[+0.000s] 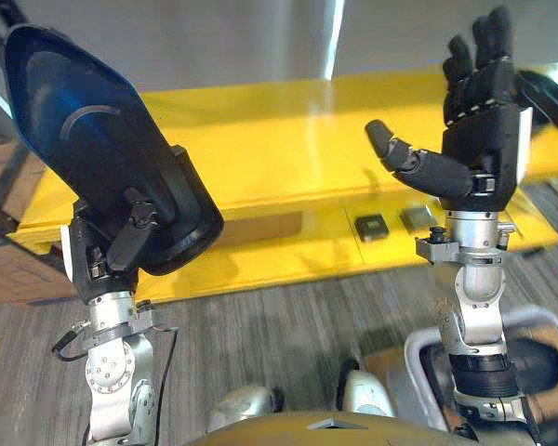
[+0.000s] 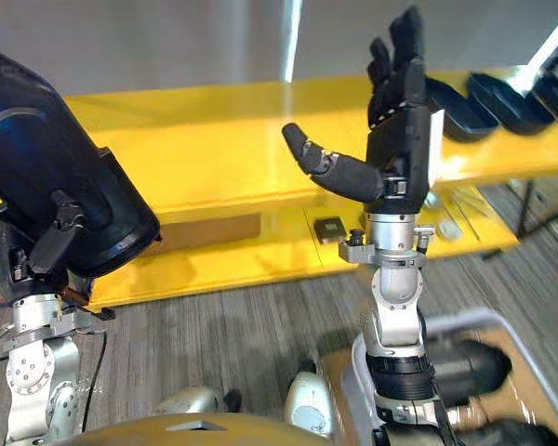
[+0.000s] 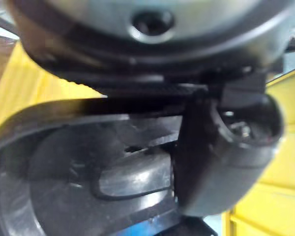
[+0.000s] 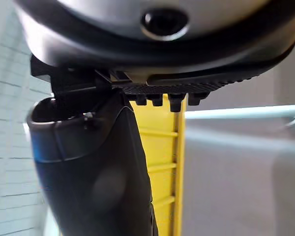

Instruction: Walk over and take three plastic housings, then place them on the shelf

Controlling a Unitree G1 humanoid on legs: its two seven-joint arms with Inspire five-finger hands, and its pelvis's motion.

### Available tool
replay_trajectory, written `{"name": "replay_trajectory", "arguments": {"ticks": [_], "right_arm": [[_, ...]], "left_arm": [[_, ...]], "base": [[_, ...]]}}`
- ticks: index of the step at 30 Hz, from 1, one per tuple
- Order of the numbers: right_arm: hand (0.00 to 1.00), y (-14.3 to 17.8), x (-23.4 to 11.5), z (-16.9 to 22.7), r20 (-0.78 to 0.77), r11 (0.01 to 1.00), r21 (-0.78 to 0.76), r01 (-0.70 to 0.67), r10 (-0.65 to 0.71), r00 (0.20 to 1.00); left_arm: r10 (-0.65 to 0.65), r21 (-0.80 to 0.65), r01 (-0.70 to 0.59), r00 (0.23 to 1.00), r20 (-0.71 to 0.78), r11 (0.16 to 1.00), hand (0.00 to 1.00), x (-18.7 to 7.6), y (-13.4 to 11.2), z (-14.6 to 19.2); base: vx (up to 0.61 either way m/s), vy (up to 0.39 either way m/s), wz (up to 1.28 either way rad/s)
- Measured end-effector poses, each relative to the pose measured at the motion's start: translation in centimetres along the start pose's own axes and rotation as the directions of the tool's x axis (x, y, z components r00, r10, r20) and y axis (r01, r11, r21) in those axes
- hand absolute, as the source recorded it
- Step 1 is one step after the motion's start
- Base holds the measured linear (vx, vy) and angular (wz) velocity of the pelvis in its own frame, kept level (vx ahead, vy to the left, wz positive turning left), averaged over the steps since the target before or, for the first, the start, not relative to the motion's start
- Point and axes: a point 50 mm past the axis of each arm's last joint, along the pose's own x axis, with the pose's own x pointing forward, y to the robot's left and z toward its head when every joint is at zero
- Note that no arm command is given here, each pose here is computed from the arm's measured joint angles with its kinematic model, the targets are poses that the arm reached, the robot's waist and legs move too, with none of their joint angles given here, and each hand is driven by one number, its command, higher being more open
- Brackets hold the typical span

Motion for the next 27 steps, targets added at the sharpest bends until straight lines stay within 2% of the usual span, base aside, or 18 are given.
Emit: {"name": "replay_trajectory", "arguments": {"ticks": [5, 9, 12, 18, 21, 25, 27], "right_arm": [[1.00, -1.6, 0.2, -0.4, -0.030, 0.998, -0.045, 0.033, -0.034, 0.999], [1.00, -3.9, -2.8, -1.4, -0.170, 0.987, -0.094, 0.133, -0.147, 0.974], [1.00, -4.0, -4.1, -1.7, -0.215, 0.983, -0.081, 0.163, -0.177, 0.960], [1.00, -4.3, -5.7, -2.0, -0.268, 0.980, -0.054, 0.191, -0.199, 0.943], [1.00, -4.9, -5.6, -1.7, -0.270, 0.985, -0.028, 0.172, -0.173, 0.947], [1.00, -6.0, -5.0, -1.1, -0.250, 0.984, -0.082, 0.160, -0.175, 0.952], [1.00, -6.0, -5.2, -1.0, -0.255, 0.983, -0.087, 0.162, -0.179, 0.950]], "left_arm": [[0.014, -0.036, -0.014, 1.000, 0.000, 0.999, 0.00, -0.4, -0.3, -0.2], [-0.079, -0.066, 0.079, 0.997, 0.007, 0.995, 0.00, -0.1, -2.2, -0.4], [-0.146, -0.034, 0.149, 0.988, 0.057, 0.988, 0.00, 1.0, -2.9, 0.2], [-0.208, -0.013, 0.210, 0.975, 0.072, 0.978, 0.00, 1.8, -3.3, 0.8], [-0.221, -0.017, 0.222, 0.975, 0.024, 0.975, 0.00, 1.8, -3.5, 0.3], [-0.310, -0.060, 0.313, 0.949, 0.051, 0.948, 0.00, 2.4, -5.7, 0.4], [-0.389, -0.046, 0.395, 0.915, 0.105, 0.917, 0.00, 3.9, -7.1, 1.3]], "base": [[0.20, -0.233, 0.72], [0.11, -0.053, 0.21], [0.02, 0.062, -0.08], [0.01, -0.007, -0.23], [-0.02, 0.037, -0.47], [-0.06, 0.142, -0.71], [-0.01, 0.080, -0.36]]}}
